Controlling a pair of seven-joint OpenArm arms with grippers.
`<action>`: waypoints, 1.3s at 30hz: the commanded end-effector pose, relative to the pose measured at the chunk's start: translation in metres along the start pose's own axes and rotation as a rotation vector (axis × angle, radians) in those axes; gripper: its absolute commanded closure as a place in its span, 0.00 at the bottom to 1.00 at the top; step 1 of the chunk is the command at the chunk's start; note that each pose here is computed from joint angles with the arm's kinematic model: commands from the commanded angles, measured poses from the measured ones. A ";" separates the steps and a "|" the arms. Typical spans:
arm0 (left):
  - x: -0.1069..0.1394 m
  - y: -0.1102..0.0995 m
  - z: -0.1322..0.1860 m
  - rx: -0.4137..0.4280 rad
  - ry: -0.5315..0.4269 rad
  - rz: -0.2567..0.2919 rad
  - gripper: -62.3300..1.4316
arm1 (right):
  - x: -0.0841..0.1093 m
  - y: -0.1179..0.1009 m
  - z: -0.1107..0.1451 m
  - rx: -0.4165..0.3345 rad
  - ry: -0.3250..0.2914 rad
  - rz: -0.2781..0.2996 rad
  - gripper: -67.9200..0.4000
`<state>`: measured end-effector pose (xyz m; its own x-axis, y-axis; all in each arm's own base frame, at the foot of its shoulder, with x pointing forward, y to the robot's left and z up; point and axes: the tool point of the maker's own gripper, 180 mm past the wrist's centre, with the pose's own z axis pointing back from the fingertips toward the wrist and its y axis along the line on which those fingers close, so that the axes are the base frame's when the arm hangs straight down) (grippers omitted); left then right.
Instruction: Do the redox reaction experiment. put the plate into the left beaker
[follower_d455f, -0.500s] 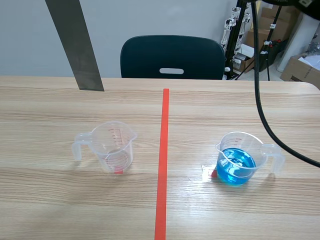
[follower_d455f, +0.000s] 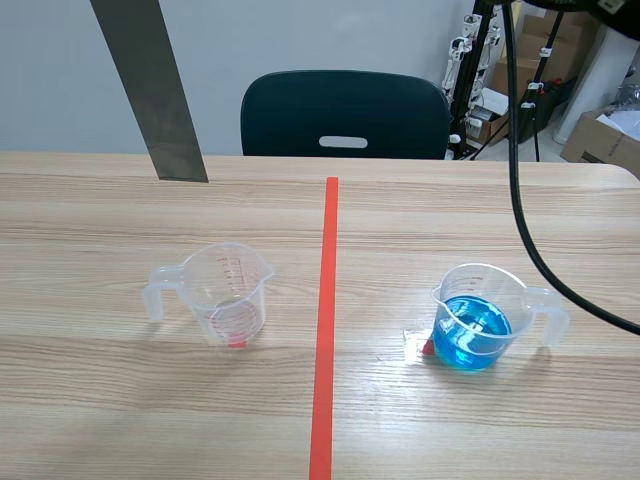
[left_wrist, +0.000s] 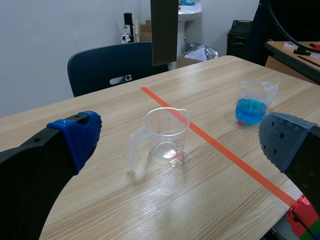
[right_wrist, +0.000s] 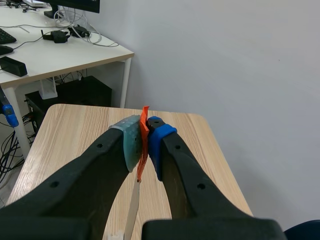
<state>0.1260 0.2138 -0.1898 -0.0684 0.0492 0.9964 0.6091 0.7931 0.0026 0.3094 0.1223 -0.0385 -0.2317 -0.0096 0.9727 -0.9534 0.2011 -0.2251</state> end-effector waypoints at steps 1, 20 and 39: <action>0.006 0.000 -0.002 0.007 -0.031 0.005 0.00 | 0.017 -0.003 0.000 -0.002 -0.040 0.023 0.99; 0.006 0.000 -0.002 0.007 -0.031 0.005 0.00 | 0.019 -0.003 0.001 -0.002 -0.048 0.024 0.99; 0.006 0.000 -0.002 0.007 -0.031 0.005 0.00 | 0.017 -0.002 0.001 -0.006 -0.054 0.027 0.99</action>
<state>0.1260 0.2138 -0.1898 -0.0684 0.0492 0.9964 0.6091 0.7931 0.0026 0.3088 0.1222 -0.0358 -0.2380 -0.0259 0.9709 -0.9524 0.2023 -0.2280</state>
